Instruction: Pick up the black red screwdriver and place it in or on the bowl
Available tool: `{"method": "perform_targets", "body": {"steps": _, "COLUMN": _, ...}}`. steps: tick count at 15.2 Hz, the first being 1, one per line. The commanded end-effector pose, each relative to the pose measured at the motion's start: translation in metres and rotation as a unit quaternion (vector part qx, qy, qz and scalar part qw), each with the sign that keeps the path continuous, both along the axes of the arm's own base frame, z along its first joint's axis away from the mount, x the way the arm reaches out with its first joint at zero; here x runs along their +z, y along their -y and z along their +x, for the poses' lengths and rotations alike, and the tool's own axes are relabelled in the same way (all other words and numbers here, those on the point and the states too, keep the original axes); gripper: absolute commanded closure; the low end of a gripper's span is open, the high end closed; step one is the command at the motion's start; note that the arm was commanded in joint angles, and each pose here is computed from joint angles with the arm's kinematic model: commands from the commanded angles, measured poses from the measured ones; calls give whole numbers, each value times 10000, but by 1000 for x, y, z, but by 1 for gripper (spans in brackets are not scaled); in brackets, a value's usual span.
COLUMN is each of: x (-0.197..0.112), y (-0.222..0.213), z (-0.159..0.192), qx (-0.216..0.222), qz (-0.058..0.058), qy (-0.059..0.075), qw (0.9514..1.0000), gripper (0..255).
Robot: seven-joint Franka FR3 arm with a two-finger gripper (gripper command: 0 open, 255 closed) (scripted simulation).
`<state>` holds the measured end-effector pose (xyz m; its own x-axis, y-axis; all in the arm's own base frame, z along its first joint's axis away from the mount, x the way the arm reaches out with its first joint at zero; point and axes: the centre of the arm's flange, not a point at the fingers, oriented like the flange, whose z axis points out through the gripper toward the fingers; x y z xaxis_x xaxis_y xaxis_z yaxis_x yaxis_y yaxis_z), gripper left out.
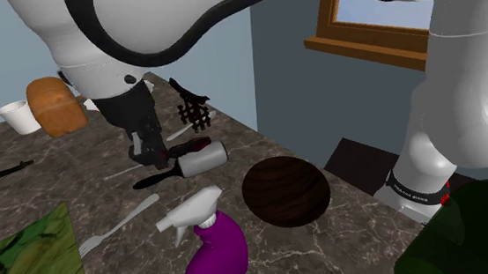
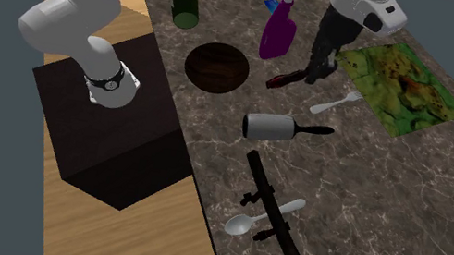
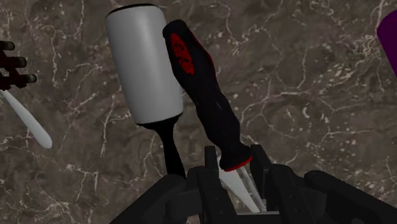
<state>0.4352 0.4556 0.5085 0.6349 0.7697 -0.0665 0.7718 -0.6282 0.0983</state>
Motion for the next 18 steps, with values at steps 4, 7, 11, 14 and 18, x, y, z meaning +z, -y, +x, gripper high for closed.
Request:
{"method": "perform_targets", "body": {"steps": 4, "x": 1, "y": 40, "z": -54, "qx": -6, "qz": -4, "qy": 0, "qw": 10000, "gripper": 255}}
{"method": "perform_targets", "body": {"steps": 7, "x": 1, "y": 63, "z": -86, "qx": -6, "qz": -4, "qy": 0, "qw": 10000, "gripper": 255}}
{"method": "perform_targets", "body": {"steps": 11, "x": 2, "y": 94, "z": -128, "qx": -6, "qz": -4, "qy": 0, "qw": 10000, "gripper": 255}}
{"method": "perform_targets", "body": {"steps": 14, "x": 2, "y": 117, "z": -160, "qx": -6, "qz": -4, "qy": 1, "qw": 10000, "gripper": 255}}
{"method": "perform_targets", "body": {"steps": 18, "x": -3, "y": 141, "z": -193, "qx": -6, "qz": -4, "qy": 0, "qw": 10000, "gripper": 255}}
